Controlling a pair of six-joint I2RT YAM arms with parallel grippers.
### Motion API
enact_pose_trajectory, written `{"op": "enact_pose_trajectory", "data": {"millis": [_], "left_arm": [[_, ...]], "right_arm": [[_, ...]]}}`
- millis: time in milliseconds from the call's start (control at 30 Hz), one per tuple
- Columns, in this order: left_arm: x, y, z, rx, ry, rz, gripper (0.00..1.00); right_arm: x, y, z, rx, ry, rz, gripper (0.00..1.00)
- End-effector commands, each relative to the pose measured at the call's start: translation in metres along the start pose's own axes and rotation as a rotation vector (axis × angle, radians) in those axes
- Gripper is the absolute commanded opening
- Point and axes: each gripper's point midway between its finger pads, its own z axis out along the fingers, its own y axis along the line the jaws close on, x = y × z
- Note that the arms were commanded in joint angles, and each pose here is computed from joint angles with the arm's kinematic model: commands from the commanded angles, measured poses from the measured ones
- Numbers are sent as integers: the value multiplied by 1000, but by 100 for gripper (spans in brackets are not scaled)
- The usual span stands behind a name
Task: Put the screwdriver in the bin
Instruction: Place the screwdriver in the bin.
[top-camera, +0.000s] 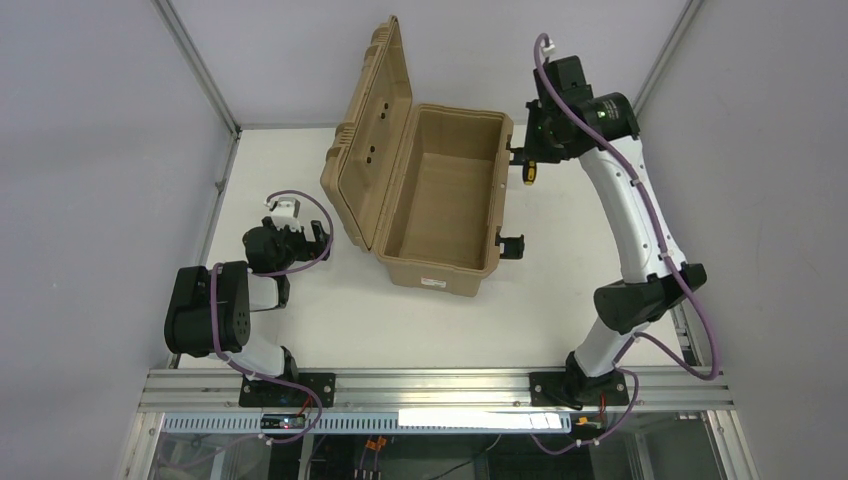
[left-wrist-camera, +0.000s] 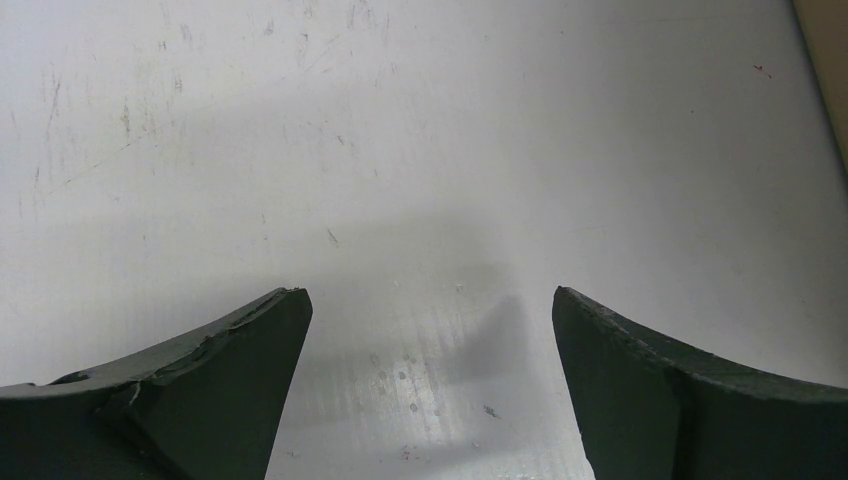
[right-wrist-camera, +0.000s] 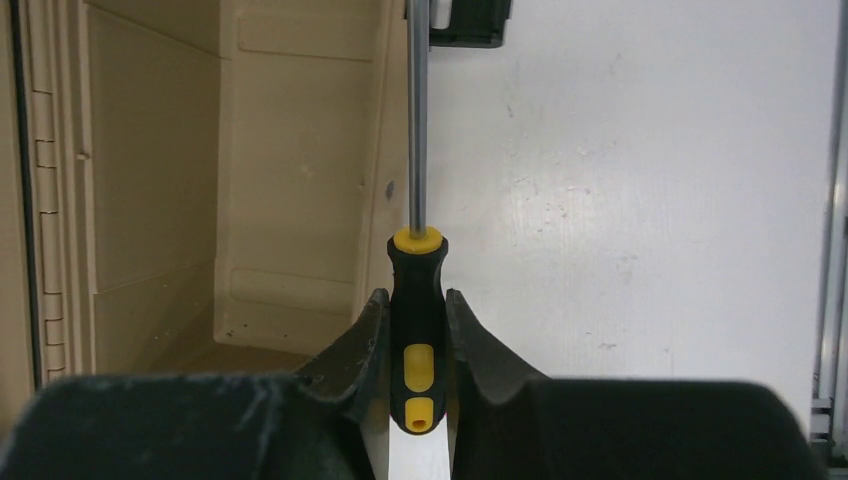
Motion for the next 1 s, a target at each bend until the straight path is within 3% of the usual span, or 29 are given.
{"op": "enact_pose_trajectory", "data": {"millis": [0, 533, 967], "left_arm": [[-16, -3, 3, 13, -45, 41, 99], [-16, -3, 3, 13, -45, 40, 99], [-16, -3, 3, 13, -46, 41, 99]], "right_arm": [[-16, 34, -2, -50, -66, 63, 0], [-3, 150, 36, -144, -89, 48, 0], [42, 160, 99, -106, -21, 36, 0]]}}
